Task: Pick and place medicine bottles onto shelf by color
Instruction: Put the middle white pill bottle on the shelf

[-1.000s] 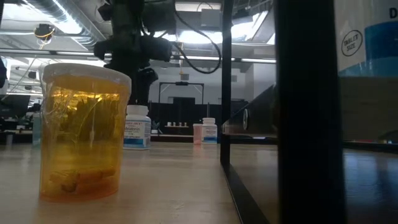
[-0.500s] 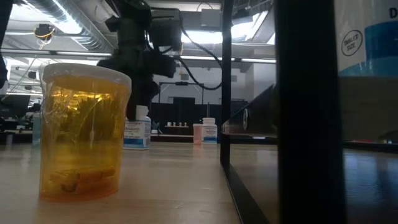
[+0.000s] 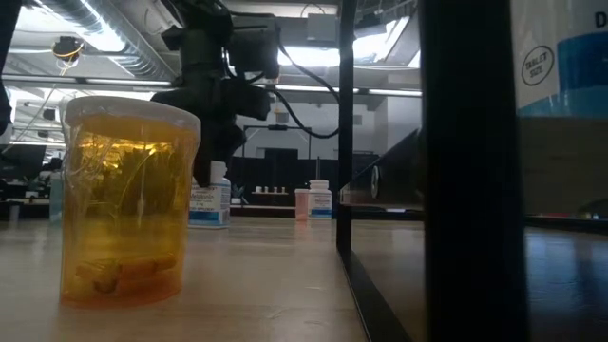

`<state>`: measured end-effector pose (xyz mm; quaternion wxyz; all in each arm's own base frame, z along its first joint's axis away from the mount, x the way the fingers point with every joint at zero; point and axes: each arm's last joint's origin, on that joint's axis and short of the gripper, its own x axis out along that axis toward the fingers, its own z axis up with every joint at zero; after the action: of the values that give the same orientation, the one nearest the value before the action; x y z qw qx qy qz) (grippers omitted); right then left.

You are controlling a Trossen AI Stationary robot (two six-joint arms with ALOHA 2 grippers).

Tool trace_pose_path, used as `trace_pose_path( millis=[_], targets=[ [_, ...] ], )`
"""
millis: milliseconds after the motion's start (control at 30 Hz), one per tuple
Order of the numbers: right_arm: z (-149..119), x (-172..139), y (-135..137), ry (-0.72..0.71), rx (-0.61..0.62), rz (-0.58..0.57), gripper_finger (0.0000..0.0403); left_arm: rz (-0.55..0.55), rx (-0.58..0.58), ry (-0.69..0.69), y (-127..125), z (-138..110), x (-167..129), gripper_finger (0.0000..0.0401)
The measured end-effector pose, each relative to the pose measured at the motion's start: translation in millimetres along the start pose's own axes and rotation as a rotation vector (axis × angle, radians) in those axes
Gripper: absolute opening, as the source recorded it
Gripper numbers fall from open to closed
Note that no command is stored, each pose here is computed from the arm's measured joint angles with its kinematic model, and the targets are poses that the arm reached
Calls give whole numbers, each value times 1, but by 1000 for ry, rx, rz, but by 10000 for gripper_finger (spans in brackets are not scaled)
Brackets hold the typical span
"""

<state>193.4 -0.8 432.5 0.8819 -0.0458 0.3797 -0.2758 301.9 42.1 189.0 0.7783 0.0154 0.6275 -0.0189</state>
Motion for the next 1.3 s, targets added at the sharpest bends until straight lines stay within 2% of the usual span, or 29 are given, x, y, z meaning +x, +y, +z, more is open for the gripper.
trace_pose_path(
  millis=[233,467,1033,1300],
  targets=[
    [0,0,0,0,1,0,204,5,2,-17,0,2,0,277],
    [0,0,0,0,4,0,204,65,19,-9,-3,3,0,270],
    [0,0,0,0,5,0,204,62,103,-10,-30,6,1,169],
    [0,0,0,0,5,0,204,82,103,-9,-34,6,1,161]
  ],
)
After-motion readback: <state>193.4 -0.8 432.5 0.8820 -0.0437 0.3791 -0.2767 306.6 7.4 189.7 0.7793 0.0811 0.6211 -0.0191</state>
